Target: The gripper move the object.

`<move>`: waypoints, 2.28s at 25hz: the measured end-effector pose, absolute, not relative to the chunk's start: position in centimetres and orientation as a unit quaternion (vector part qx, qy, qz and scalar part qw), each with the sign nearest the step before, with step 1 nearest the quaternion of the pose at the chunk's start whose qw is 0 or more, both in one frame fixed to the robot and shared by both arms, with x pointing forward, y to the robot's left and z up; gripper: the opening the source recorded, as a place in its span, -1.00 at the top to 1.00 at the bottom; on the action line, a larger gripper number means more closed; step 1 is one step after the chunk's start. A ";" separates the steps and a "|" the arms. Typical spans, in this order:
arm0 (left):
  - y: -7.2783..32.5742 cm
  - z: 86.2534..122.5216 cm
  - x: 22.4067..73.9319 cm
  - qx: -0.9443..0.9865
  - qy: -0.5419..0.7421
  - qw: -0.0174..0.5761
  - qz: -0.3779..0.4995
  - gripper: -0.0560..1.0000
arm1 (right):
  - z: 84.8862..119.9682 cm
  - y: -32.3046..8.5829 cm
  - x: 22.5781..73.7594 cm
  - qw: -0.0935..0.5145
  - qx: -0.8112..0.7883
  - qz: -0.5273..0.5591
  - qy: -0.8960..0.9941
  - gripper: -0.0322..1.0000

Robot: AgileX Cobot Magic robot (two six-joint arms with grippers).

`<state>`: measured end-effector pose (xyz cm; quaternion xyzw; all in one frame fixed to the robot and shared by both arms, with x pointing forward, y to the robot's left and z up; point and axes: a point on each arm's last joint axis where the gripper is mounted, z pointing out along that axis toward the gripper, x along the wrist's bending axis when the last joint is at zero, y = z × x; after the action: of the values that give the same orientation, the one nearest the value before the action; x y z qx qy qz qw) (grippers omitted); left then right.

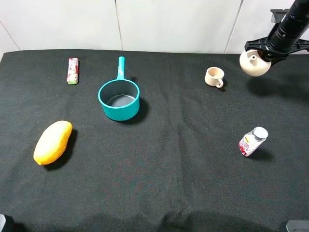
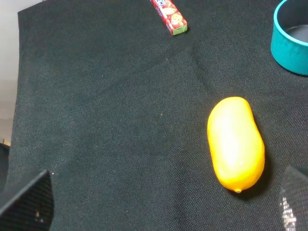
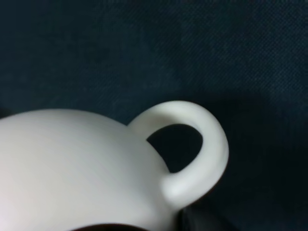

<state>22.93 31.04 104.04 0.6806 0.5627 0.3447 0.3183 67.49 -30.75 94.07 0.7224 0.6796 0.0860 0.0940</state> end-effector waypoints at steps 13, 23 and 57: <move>31.0 104.0 22.9 0.681 0.563 0.318 0.345 -0.98 | 91.4 -31.0 67.9 0.092 0.716 0.063 0.689 0.88; 31.0 104.0 22.9 0.681 0.563 0.318 0.345 -0.98 | 90.4 -31.0 68.0 0.085 0.717 0.055 0.690 0.88; 31.0 104.0 22.9 0.681 0.563 0.318 0.345 -0.98 | 92.2 -30.8 67.9 0.089 0.705 0.077 0.700 -0.41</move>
<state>22.93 31.04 104.04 0.6806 0.5627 0.3447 0.3183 67.85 -30.78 92.20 0.7047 0.6997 0.0766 0.0890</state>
